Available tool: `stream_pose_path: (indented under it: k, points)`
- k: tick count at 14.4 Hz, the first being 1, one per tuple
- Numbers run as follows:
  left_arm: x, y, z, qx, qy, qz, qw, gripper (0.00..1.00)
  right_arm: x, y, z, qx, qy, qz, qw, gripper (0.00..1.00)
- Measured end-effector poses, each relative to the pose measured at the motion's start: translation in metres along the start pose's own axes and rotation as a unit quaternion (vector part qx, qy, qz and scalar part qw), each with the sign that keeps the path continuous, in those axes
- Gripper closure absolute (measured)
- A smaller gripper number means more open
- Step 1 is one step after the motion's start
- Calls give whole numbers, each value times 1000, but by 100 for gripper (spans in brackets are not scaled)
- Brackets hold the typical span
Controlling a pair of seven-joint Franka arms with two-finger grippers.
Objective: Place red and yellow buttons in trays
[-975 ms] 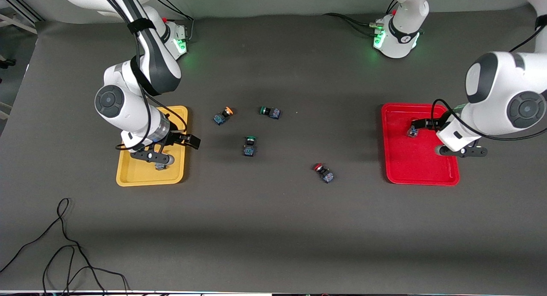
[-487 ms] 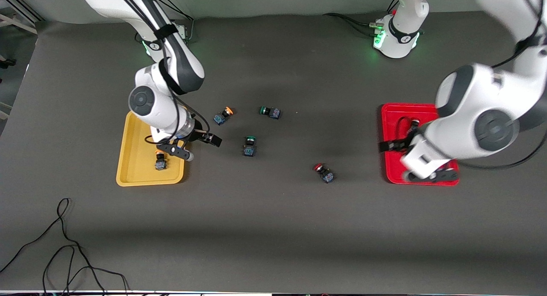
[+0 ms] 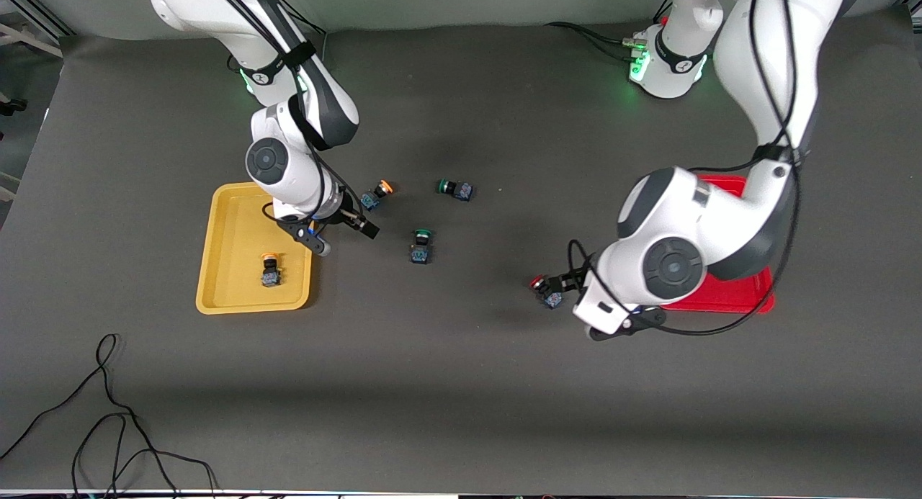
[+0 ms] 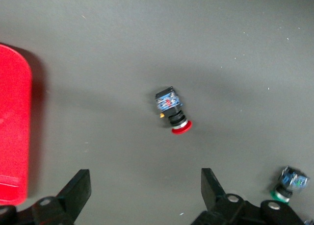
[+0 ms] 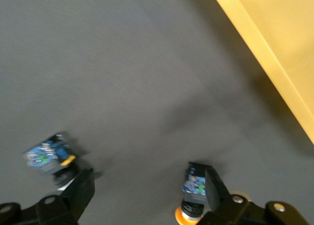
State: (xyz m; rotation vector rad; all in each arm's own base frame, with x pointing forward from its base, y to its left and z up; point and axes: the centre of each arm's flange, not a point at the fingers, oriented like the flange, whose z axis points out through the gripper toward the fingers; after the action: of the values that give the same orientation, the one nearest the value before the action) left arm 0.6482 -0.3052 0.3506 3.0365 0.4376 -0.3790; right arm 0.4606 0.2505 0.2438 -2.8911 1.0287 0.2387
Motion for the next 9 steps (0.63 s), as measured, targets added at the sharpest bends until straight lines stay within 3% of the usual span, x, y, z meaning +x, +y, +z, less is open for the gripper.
stream_pose_path:
  k: [3,9]
  points:
    - [12,13,43,-8,16,-14,1000,0,-22,7,19,-21,-5,30,999,0]
    - [32,0,151,-30,33,-35,998,6,-52,38,61,-31,15,41,999,0]
